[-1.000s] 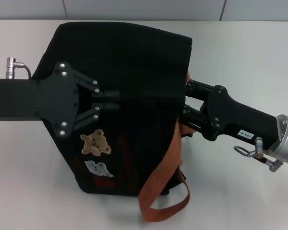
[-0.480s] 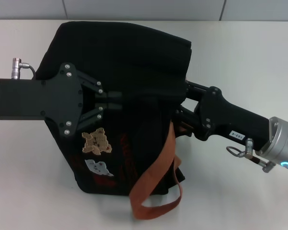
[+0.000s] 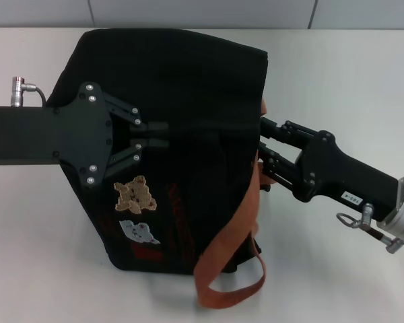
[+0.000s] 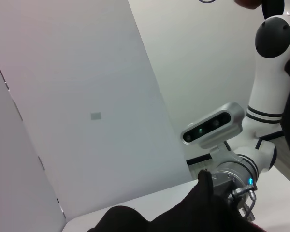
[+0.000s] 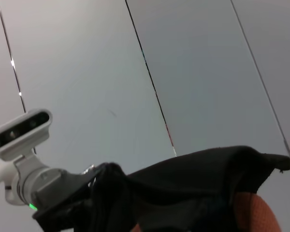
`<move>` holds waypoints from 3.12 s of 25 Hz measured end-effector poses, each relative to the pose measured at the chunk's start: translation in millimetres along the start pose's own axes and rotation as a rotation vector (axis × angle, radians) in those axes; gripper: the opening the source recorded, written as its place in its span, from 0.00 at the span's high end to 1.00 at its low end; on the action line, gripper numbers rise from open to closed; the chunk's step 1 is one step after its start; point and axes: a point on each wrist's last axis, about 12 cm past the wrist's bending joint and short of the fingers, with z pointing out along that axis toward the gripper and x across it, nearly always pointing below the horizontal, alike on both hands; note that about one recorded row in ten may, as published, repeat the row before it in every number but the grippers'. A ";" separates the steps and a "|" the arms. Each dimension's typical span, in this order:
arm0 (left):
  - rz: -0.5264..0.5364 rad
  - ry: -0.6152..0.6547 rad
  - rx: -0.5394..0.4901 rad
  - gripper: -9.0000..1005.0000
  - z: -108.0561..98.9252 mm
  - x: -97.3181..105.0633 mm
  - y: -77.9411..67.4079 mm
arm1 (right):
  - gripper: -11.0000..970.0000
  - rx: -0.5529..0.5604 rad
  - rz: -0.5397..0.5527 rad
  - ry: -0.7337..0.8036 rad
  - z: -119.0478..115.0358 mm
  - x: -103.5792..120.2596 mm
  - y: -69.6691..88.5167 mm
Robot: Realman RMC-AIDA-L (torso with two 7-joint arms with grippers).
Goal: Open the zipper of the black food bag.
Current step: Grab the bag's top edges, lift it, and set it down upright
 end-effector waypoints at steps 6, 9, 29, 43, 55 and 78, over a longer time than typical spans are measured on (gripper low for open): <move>-0.002 -0.002 0.000 0.90 0.6 -1.2 1.7 | 0.53 0.001 -0.098 0.017 -1.5 1.9 -0.2; -0.005 -0.007 0.001 0.90 1.5 -1.4 2.3 | 0.53 -0.009 -0.158 0.019 1.9 3.2 1.5; -0.008 -0.022 0.012 0.90 5.4 -4.0 4.7 | 0.55 -0.026 -0.231 0.068 33.6 8.9 0.7; -0.016 -0.029 0.013 0.90 6.2 -2.6 3.3 | 0.84 0.041 -0.307 0.065 30.5 12.7 -1.4; -0.021 -0.026 0.010 0.90 6.5 -0.2 3.4 | 0.84 0.092 -0.429 -0.004 27.7 16.8 11.0; -0.019 -0.048 -0.005 0.90 4.7 -1.9 3.1 | 0.99 0.092 -0.464 0.001 24.4 19.1 13.3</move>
